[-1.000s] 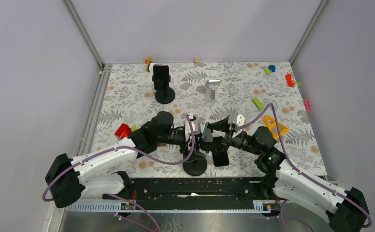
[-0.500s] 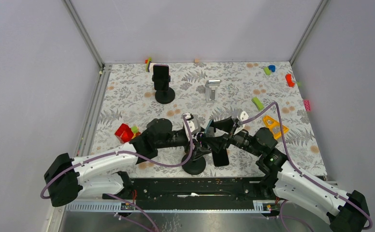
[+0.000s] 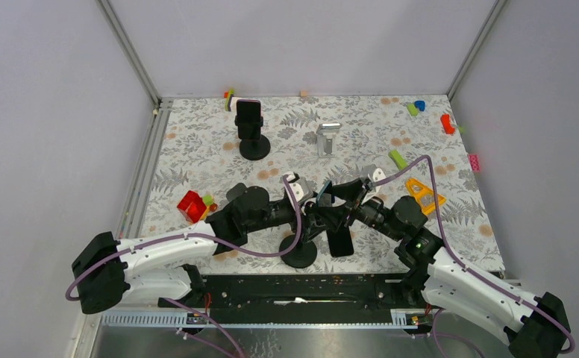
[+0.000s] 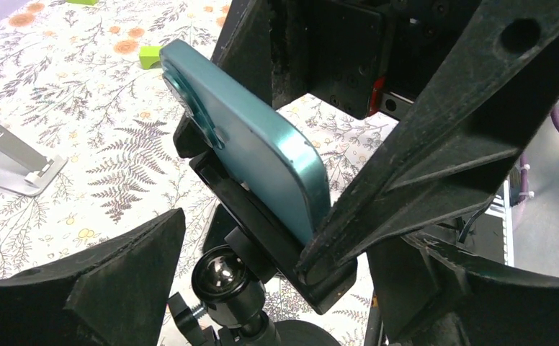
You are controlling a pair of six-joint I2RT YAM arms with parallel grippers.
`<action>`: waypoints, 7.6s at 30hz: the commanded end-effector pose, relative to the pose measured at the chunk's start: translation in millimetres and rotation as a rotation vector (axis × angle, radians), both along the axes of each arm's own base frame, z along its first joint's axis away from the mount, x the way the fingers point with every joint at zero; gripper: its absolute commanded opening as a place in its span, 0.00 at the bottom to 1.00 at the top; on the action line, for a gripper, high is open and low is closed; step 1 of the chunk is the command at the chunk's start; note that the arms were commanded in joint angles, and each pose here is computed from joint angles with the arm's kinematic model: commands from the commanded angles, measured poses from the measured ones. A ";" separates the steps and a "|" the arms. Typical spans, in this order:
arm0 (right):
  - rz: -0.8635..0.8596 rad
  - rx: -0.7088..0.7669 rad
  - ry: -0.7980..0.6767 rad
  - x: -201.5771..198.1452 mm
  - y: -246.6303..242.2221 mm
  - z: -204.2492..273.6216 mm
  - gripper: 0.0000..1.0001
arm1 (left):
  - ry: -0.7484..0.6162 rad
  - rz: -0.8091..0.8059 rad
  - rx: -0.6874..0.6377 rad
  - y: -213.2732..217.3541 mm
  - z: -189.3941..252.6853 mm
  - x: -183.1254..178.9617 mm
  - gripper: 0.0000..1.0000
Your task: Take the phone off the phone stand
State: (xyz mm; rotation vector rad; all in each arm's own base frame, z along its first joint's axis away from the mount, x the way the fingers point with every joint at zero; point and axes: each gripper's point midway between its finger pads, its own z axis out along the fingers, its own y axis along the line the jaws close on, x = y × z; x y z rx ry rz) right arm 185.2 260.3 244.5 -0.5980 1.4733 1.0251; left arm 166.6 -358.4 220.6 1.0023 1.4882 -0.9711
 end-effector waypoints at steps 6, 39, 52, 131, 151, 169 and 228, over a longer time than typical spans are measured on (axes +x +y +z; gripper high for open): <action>0.006 0.014 0.070 -0.4 4.8 3.5 0.00 | 0.008 0.048 -0.077 -7.4 19.4 8.0 0.67; -0.242 -0.278 0.142 30.8 -32.8 -31.3 0.14 | -0.005 -0.230 -0.021 -7.5 3.4 -40.7 0.00; -0.588 -0.443 0.090 72.8 -85.4 -48.2 0.00 | 0.014 -0.416 -0.020 -3.8 -1.8 -75.6 0.00; 0.215 -0.013 -0.066 -52.9 -19.0 -6.3 0.00 | 0.039 -0.081 0.000 35.7 31.6 -37.9 0.99; 0.467 -0.037 -0.291 -88.9 -8.6 25.1 0.00 | 0.012 -0.458 0.146 9.1 22.8 -76.4 0.78; 0.476 -0.003 -0.267 -86.5 -3.4 39.4 0.00 | 0.027 -0.434 0.189 0.6 10.9 -68.5 0.62; 0.434 -0.215 -0.203 -45.3 15.3 7.1 0.09 | -0.296 -0.230 0.225 11.5 32.3 -12.5 0.00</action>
